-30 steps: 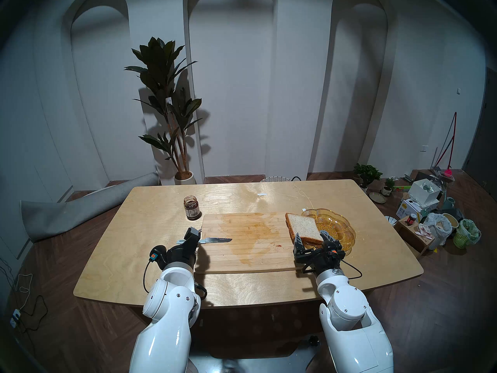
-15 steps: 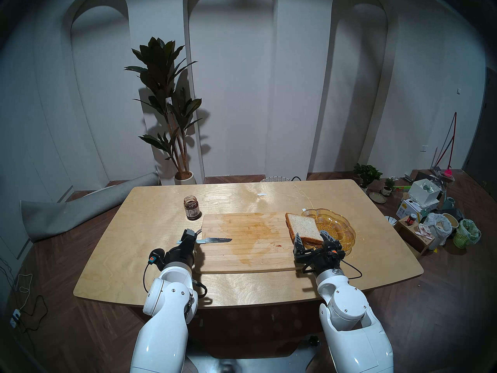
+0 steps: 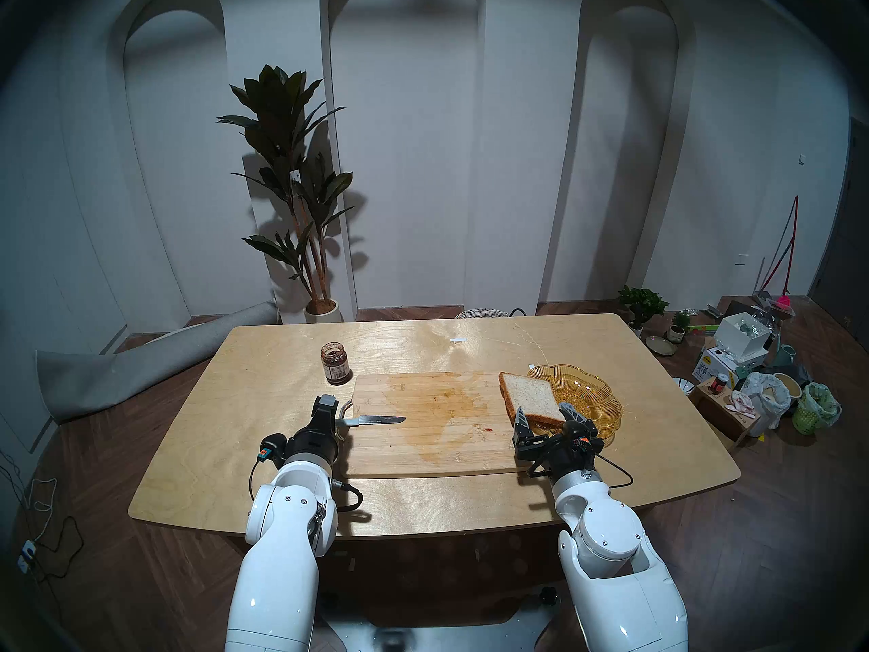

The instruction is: Spread jam over the slice of bread with the knife

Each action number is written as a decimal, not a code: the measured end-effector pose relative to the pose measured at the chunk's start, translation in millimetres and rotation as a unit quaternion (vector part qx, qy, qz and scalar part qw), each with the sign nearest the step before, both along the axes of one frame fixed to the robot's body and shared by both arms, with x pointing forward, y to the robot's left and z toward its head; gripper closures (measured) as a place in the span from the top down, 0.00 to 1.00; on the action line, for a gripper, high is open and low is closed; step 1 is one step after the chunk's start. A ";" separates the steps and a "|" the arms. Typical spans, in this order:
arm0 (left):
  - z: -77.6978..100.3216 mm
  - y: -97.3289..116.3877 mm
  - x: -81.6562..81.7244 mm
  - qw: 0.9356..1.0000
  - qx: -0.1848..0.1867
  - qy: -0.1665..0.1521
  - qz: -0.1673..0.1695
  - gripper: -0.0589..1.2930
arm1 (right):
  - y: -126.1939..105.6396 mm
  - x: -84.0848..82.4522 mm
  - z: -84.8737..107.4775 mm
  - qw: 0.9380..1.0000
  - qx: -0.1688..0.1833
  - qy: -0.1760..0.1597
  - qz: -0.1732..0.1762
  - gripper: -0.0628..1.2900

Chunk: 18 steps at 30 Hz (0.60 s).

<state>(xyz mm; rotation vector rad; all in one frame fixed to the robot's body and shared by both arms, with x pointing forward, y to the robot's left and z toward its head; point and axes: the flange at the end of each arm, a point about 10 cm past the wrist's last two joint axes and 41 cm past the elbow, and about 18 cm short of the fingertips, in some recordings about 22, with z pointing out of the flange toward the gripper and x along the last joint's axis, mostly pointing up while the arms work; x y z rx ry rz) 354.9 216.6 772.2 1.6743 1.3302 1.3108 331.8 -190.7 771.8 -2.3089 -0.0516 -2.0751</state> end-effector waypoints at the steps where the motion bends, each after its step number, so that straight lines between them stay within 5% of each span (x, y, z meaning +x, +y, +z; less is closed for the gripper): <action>1: -0.2 -0.3 1.3 1.000 -0.003 -0.002 -0.001 0.95 | 0.0 0.0 0.0 1.000 0.000 0.000 0.000 0.95; 18: -2.7 -6.0 14.2 0.999 -0.024 -0.020 0.006 0.95 | 0.0 0.0 0.0 1.000 0.000 0.000 0.000 0.95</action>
